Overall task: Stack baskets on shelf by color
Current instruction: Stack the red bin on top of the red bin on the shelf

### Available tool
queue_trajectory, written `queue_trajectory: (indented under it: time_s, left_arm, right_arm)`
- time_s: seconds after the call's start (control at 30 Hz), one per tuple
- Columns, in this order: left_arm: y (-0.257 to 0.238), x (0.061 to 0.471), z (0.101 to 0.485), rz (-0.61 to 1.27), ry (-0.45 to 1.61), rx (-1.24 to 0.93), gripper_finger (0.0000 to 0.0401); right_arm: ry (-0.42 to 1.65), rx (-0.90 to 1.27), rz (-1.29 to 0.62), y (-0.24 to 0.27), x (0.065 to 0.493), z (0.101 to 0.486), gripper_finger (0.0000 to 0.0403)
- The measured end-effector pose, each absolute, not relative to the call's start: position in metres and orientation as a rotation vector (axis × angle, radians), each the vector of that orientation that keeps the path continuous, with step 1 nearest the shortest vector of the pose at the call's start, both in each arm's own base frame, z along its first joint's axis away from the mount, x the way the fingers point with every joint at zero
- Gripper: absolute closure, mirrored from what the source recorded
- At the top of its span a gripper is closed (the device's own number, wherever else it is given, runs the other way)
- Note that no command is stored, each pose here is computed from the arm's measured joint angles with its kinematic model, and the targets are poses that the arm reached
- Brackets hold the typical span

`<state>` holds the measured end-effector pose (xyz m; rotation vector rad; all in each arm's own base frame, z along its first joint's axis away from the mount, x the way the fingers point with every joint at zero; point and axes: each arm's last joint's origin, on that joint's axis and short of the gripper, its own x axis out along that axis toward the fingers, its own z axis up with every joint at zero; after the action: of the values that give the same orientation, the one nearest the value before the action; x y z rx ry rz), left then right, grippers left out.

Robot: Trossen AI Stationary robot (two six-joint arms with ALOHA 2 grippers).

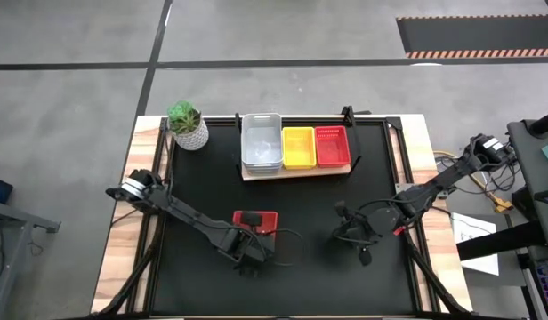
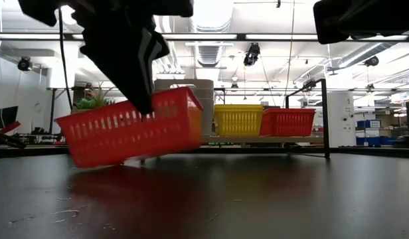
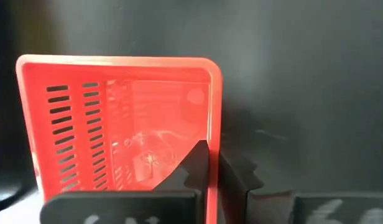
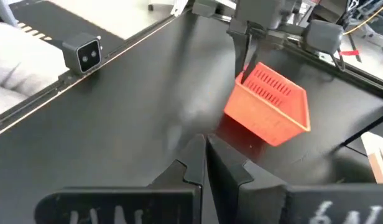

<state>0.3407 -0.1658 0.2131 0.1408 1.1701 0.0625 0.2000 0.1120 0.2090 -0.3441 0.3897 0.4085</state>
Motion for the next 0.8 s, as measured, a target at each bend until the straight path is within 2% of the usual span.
queue_trajectory:
  time_s: [0.1,0.5,0.67,0.8]
  left_arm:
    - [-0.163,0.338,0.212,0.062,1.179,0.154,0.0390]
    - [-0.155,0.335,0.205,0.024,1.218,0.234,0.0314]
    - [-0.160,0.320,0.225,0.001,1.191,0.237,0.0306]
    - [-0.166,0.299,0.241,0.065,1.052,0.269,0.0305]
  right_arm:
    - [0.380,-0.334,0.406,0.113,0.203,0.208,0.0394]
    - [0.436,-0.164,0.352,0.116,0.216,0.204,0.0392]
    - [0.580,-0.164,0.310,0.111,0.237,0.214,0.0366]
    - [0.670,-0.231,0.358,0.106,0.267,0.220,0.0334]
